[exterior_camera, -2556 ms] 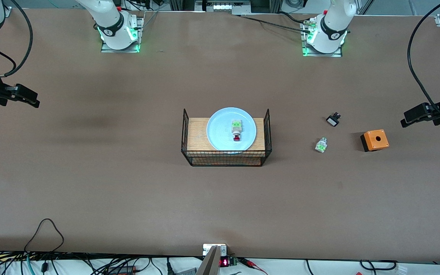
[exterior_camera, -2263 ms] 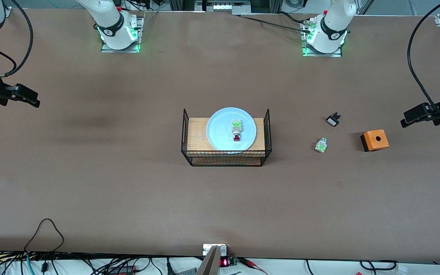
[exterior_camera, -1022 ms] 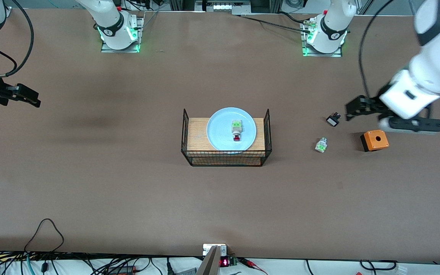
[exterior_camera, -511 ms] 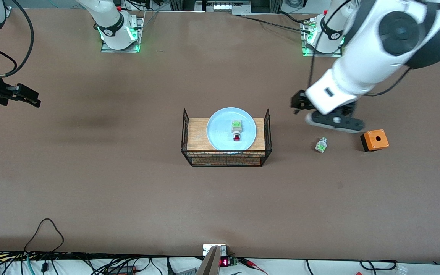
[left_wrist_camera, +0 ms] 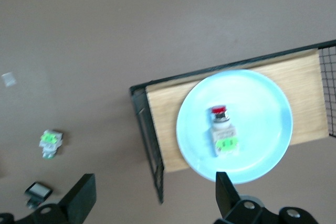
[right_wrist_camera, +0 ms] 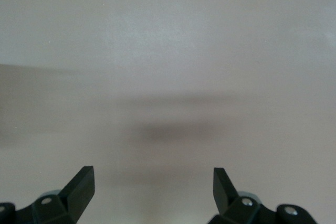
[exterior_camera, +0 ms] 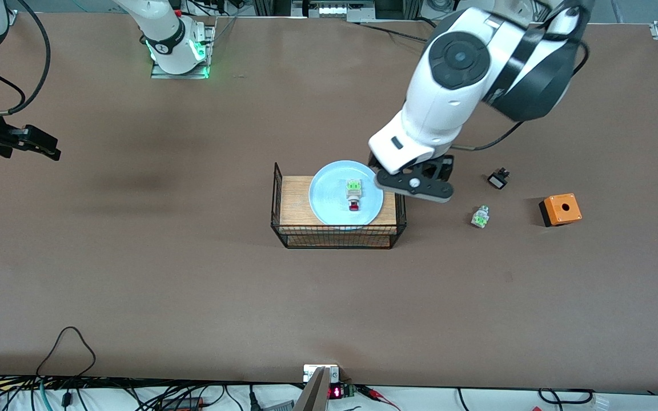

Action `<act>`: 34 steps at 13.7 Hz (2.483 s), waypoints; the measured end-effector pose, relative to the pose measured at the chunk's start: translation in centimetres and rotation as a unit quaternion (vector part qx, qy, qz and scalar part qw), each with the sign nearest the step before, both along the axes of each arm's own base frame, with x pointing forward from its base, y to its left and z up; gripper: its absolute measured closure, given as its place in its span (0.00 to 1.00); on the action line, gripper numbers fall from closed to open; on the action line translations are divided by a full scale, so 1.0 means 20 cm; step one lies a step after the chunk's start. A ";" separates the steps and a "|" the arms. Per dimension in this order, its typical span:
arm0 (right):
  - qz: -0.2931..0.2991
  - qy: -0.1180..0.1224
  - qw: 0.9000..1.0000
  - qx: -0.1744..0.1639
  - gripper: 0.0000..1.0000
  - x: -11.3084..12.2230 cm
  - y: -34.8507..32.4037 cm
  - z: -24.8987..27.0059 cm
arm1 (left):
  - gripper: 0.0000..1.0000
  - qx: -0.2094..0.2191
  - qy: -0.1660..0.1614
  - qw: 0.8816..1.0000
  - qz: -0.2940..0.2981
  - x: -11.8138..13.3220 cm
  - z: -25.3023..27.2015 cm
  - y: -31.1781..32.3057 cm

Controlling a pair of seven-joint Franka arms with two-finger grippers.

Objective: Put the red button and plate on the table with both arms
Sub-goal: 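Move the left gripper over the red button on the blue plate, then lower the left gripper and close it on the red button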

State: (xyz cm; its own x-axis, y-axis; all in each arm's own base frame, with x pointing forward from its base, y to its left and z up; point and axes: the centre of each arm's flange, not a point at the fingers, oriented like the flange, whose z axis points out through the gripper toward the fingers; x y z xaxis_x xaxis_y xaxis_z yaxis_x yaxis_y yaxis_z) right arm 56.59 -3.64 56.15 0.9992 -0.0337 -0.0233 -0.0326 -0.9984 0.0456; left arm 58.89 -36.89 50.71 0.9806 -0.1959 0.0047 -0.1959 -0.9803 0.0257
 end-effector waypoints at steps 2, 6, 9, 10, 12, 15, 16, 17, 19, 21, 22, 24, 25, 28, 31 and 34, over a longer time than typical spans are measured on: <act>-0.001 0.000 1.000 0.000 0.00 0.00 0.00 0.00 | 0.00 0.012 -0.010 1.000 0.000 0.04 -0.11 -0.05; -0.003 0.001 1.000 0.000 0.00 0.00 -0.02 0.00 | 0.00 0.041 -0.021 0.999 0.007 0.03 -0.31 -0.20; -0.004 0.002 1.000 0.000 0.00 0.00 -0.02 -0.01 | 0.00 0.050 -0.029 0.998 0.012 0.01 -0.35 -0.28; -0.004 0.002 1.000 0.000 0.00 0.00 -0.02 -0.01 | 0.00 0.054 -0.032 0.998 0.015 0.00 -0.36 -0.30; -0.004 0.002 1.000 0.000 0.00 0.00 -0.02 -0.01 | 0.00 0.058 -0.033 0.998 0.018 -0.02 -0.39 -0.33; -0.004 0.002 1.000 0.000 0.00 0.00 -0.02 -0.01 | 0.00 0.069 -0.044 0.996 0.028 -0.02 -0.47 -0.39; -0.004 0.002 1.000 0.000 0.00 0.00 -0.02 -0.01 | 0.00 0.072 -0.045 0.996 0.031 -0.04 -0.49 -0.41; -0.004 0.002 1.000 0.000 0.00 0.00 -0.02 -0.01 | 0.00 0.071 -0.045 0.996 0.032 -0.05 -0.51 -0.43; -0.004 0.002 1.000 0.000 0.00 0.00 -0.02 -0.01 | 0.00 0.064 -0.041 0.997 0.033 -0.06 -0.50 -0.45; -0.004 0.002 1.000 0.000 0.00 0.00 -0.02 -0.01 | 0.00 0.051 -0.031 0.998 0.037 -0.07 -0.50 -0.47; -0.004 0.002 1.000 0.000 0.00 0.00 -0.02 -0.01 | 0.00 0.047 -0.028 0.998 0.037 -0.07 -0.51 -0.48; -0.004 0.002 1.000 0.000 0.00 0.00 -0.02 -0.01 | 0.00 0.050 -0.020 0.998 0.032 -0.10 -0.57 -0.50; -0.004 0.002 1.000 0.000 0.00 0.00 -0.02 -0.01 | 0.00 0.052 -0.016 0.998 0.029 -0.11 -0.61 -0.52; -0.004 0.002 1.000 0.000 0.00 0.00 -0.02 -0.01 | 0.00 0.055 -0.010 0.998 0.020 -0.15 -0.73 -0.55; -0.004 0.002 1.000 0.000 0.00 0.00 -0.02 -0.01 | 0.00 0.059 -0.005 0.998 0.019 -0.16 -0.79 -0.55; -0.004 0.002 1.000 0.000 0.00 0.00 -0.02 -0.01 | 0.00 0.061 -0.004 0.998 0.020 -0.16 -0.80 -0.54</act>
